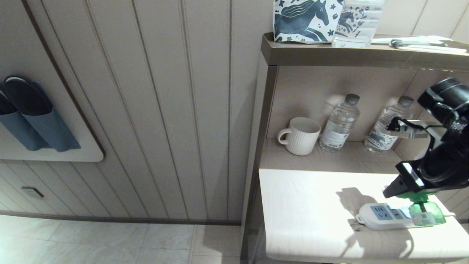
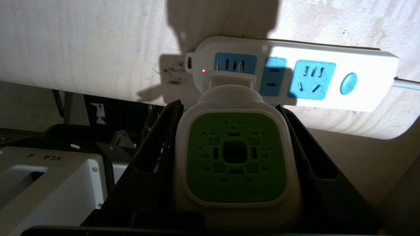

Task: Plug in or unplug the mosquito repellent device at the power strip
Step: Insert the plug into the socket

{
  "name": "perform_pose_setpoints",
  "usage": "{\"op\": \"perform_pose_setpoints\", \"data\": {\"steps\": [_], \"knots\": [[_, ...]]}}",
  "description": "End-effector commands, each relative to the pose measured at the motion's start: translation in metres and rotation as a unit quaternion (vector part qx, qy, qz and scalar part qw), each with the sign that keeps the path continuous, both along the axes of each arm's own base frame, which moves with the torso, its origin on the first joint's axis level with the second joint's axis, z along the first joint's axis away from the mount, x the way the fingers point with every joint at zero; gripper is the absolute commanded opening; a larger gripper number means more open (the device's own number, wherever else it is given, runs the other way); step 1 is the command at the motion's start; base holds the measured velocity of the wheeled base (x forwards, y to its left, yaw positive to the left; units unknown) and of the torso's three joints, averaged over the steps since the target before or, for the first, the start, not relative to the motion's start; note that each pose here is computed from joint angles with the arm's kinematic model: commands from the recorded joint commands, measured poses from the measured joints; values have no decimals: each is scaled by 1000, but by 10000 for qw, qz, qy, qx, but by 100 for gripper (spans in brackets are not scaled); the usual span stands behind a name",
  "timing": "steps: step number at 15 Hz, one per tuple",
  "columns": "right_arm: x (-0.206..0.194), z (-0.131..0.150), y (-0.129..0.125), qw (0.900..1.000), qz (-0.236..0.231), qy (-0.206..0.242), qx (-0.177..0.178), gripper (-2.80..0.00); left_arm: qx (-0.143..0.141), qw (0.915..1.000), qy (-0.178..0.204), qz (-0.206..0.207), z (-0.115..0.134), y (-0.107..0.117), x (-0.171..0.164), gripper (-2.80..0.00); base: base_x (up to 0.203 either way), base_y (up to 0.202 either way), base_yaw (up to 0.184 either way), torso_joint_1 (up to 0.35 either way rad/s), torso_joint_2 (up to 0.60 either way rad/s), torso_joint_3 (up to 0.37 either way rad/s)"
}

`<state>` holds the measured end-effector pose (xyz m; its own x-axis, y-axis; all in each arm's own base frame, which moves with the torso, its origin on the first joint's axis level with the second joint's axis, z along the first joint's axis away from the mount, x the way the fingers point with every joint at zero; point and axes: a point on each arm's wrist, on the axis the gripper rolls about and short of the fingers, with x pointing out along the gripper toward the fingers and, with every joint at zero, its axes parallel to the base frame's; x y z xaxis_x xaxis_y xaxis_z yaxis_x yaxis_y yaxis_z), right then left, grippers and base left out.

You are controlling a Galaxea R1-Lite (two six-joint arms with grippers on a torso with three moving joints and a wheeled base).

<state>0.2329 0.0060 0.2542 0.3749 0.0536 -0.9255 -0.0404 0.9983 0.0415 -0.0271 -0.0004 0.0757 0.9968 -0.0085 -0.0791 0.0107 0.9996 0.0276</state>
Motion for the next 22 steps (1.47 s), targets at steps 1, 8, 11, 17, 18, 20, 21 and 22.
{"op": "perform_pose_setpoints", "data": {"steps": [1, 8, 11, 17, 18, 20, 21, 22], "knots": [[9, -10, 6, 9997, 54, 233, 12, -280, 2, 10000, 11, -4, 0, 0, 0, -280, 0, 0, 0, 0, 0, 0], [23, -14, 8, 9976, -192, 283, -602, -280, 2, 10000, 11, -4, 0, 0, 0, -280, 0, 0, 0, 0, 0, 0], [20, -11, 14, 9964, -117, 411, -726, -280, 2, 10000, 11, 3, 0, 0, 0, -280, 0, 0, 0, 0, 0, 0], [18, 0, 20, 9933, 85, 1101, -345, -280, 2, 10000, 11, -1, 0, 0, 0, -280, 0, 0, 0, 0, 0, 0], [22, -3, 20, 9924, 72, 1175, -351, -280, 2, 10000, 11, 3, 0, 0, 0, -280, 0, 0, 0, 0, 0, 0], [27, -12, 21, 9902, 58, 1348, -365, -280, 2, 10000, 13, 4, 0, 0, 0, -280, 0, 0, 0, 0, 0, 0], [30, -16, 21, 9892, 58, 1419, -366, -280, 2, 10000, 11, 4, 0, 0, 0, -280, 0, 0, 0, 0, 0, 0], [32, -18, 22, 9887, 57, 1454, -367, -280, 2, 10000, 11, 4, 0, 0, 0, -280, 0, 0, 0, 0, 0, 0]]}}
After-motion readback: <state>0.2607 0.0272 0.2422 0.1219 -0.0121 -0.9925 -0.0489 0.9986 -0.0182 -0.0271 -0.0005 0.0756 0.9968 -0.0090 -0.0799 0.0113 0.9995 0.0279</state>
